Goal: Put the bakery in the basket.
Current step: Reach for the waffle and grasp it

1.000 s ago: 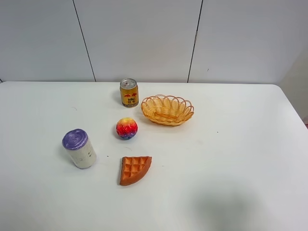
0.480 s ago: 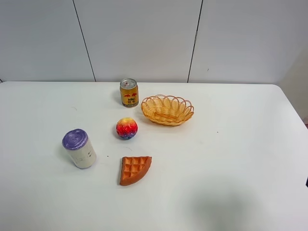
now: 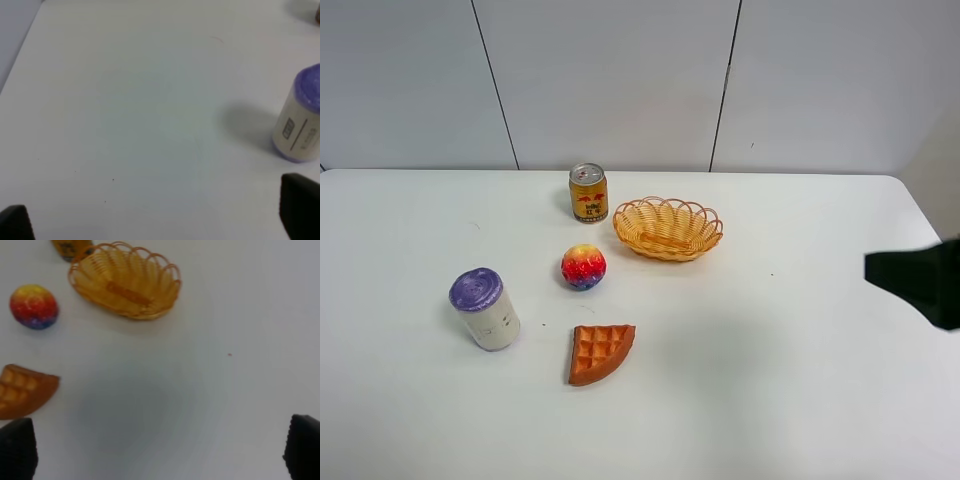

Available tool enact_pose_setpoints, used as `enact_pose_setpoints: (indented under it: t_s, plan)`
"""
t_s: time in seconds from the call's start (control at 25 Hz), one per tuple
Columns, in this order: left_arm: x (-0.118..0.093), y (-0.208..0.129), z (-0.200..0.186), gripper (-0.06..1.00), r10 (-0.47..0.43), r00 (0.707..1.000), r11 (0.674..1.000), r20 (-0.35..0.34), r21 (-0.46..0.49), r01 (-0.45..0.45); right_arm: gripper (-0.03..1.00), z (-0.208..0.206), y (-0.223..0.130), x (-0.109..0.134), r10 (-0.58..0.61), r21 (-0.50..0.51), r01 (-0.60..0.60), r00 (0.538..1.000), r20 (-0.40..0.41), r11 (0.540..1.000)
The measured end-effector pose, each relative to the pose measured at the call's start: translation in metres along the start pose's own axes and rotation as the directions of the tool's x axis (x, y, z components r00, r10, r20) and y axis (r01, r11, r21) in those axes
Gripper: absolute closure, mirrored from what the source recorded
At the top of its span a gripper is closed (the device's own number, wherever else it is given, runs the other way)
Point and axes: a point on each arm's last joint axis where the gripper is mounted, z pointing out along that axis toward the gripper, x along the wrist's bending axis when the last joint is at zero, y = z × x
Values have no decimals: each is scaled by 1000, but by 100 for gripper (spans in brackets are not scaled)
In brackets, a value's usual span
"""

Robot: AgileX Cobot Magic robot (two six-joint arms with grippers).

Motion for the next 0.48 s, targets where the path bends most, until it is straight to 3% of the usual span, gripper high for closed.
enact_pose_setpoints:
  t_s: [0.12, 0.24, 0.48]
  plan:
    - [0, 0, 0, -5, 0, 1000, 1000, 0, 0, 0, -3, 35, 28, 6, -36, 68, 41, 996, -78, 997]
    - [0, 0, 0, -5, 0, 1000, 1000, 0, 0, 0, -3, 75, 40, 27, -110, 125, 132, 980, -164, 983]
    - [0, 0, 0, -5, 0, 1000, 1000, 0, 0, 0, -3, 156, 32, 106, -213, 301, 329, 909, -359, 895]
